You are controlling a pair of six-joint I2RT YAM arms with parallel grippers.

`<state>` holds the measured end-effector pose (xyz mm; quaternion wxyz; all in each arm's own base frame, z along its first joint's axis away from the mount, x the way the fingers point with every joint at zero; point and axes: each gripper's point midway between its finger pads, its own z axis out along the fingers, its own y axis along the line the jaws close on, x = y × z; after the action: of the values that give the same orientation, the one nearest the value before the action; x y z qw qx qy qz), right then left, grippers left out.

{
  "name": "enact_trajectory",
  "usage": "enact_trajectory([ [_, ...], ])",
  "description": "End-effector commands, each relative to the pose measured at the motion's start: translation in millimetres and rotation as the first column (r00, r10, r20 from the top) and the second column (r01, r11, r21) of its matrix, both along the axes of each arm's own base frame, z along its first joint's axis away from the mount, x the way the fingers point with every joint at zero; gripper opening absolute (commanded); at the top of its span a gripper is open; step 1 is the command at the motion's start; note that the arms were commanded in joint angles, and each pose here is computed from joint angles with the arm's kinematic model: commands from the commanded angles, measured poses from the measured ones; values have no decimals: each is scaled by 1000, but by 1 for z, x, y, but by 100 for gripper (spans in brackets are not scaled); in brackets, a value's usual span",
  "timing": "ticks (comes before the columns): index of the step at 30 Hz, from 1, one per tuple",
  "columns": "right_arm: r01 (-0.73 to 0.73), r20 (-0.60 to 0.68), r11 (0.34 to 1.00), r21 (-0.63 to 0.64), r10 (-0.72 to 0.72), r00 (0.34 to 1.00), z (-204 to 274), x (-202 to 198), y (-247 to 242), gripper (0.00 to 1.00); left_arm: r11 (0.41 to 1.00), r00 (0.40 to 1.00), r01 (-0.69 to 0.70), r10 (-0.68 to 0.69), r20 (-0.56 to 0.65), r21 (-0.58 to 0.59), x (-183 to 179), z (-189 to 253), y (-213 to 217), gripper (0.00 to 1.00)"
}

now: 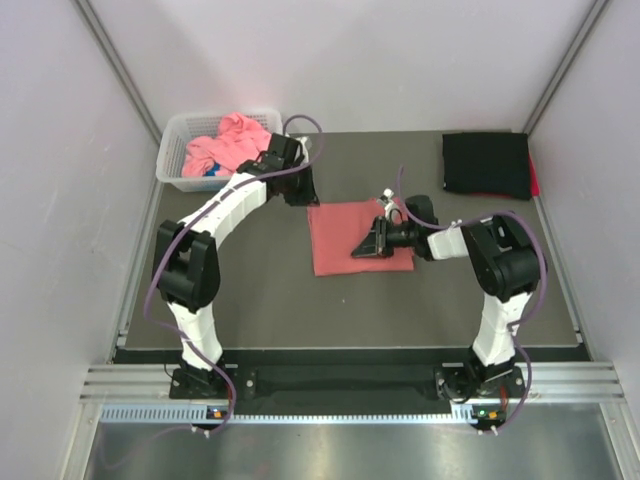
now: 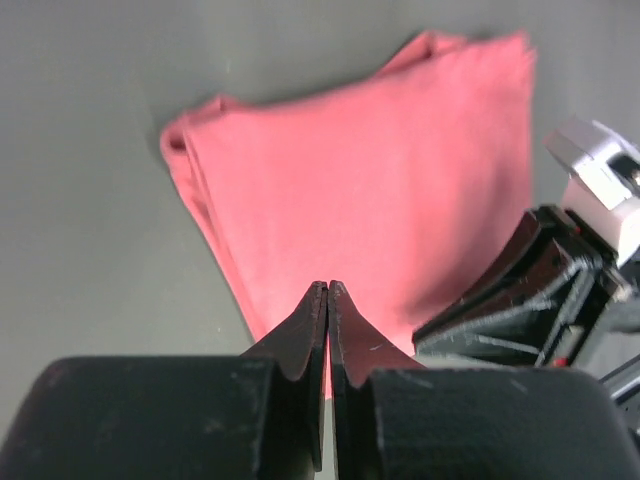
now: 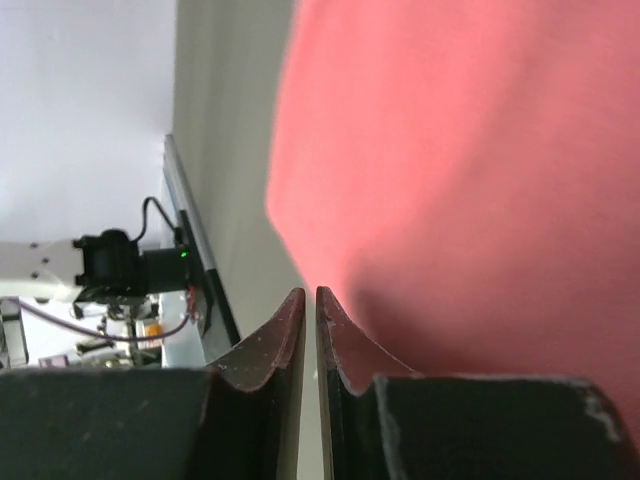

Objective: Fold and stack the t-shirts
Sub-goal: Fold the tshirt, then neatly place the folded tshirt to the corner

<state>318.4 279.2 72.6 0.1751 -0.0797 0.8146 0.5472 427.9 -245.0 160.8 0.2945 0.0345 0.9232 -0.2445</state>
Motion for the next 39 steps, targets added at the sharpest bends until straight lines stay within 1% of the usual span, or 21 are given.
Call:
enact_trajectory([
  [1, 1, 35, 1000, 19, -1, 999, -17, 8, -1, 9, 999, 999, 13, -14, -37, -31, -5, -15, -7, 4],
  [5, -2, 53, 1000, -10, 2, 999, -20, 9, -4, 12, 1000, 999, 13, -14, -37, -7, -17, -14, -1, 4],
  [7, 5, 64, 1000, -28, -4, 998, -4, 11, -7, 14, 1000, 999, 10, -10, -36, 10, -25, -8, 4, 4],
  [9, 32, 130, 996, -79, -22, 991, 11, 24, -13, 18, 1000, 1000, 9, -8, -29, 26, -29, -5, 9, 5],
  [10, 59, 116, 991, -122, -45, 992, 18, 24, -24, 32, 1000, 1000, 12, -11, -24, 27, -35, -3, 11, 5],
  [11, 114, 190, 977, -182, -78, 979, 23, 42, -34, 39, 1000, 1000, 13, -12, -23, 26, -37, -3, 12, 5],
  [12, 149, 227, 967, -208, -101, 969, 31, 48, -43, 46, 1000, 999, 16, -16, -28, 24, -40, -4, 13, 5],
  [14, 241, 271, 930, -276, -165, 948, 33, 68, -72, 51, 999, 999, 25, -24, -44, 19, -49, -7, 14, 5],
  [15, 265, 263, 916, -301, -188, 946, 31, 71, -82, 55, 1000, 998, 28, -27, -52, 14, -52, -9, 14, 6],
  [16, 304, 265, 897, -321, -223, 938, 28, 81, -99, 67, 999, 997, 38, -38, -69, -1, -59, -13, 13, 6],
  [17, 336, 272, 875, -349, -248, 930, 28, 90, -110, 71, 999, 996, 46, -46, -74, -11, -61, -14, 12, 6],
  [19, 368, 265, 843, -393, -280, 923, 20, 102, -130, 73, 998, 995, 52, -54, -90, -21, -67, -22, 12, 6],
  [20, 386, 296, 826, -411, -279, 914, 26, 115, -137, 74, 998, 994, 57, -59, -97, -27, -69, -24, 11, 7],
  [21, 364, 253, 818, -446, -275, 928, 11, 116, -141, 75, 998, 992, 58, -61, -106, -32, -70, -29, 11, 12],
  [22, 356, 249, 809, -468, -266, 931, 6, 120, -147, 76, 998, 989, 57, -62, -131, -40, -74, -34, 11, 13],
  [23, 362, 264, 803, -473, -263, 928, 13, 132, -149, 77, 997, 988, 59, -65, -138, -47, -75, -37, 10, 14],
  [24, 333, 214, 799, -501, -258, 942, -3, 130, -151, 78, 996, 988, 64, -72, -136, -62, -75, -37, 8, 14],
  [26, 322, 226, 799, -508, -237, 945, -4, 140, -151, 79, 993, 983, 77, -91, -161, -94, -83, -43, 4, 14],
  [30, 274, 201, 806, -524, -196, 960, -24, 145, -149, 82, 993, 982, 73, -88, -166, -95, -88, -49, 6, 14],
  [33, 224, 162, 787, -574, -158, 974, -39, 141, -153, 85, 992, 979, 80, -97, -180, -97, -92, -53, 6, 13],
  [39, 133, 110, 796, -590, -84, 990, -55, 133, -144, 83, 992, 978, 83, -101, -185, -99, -95, -56, 6, 12],
])
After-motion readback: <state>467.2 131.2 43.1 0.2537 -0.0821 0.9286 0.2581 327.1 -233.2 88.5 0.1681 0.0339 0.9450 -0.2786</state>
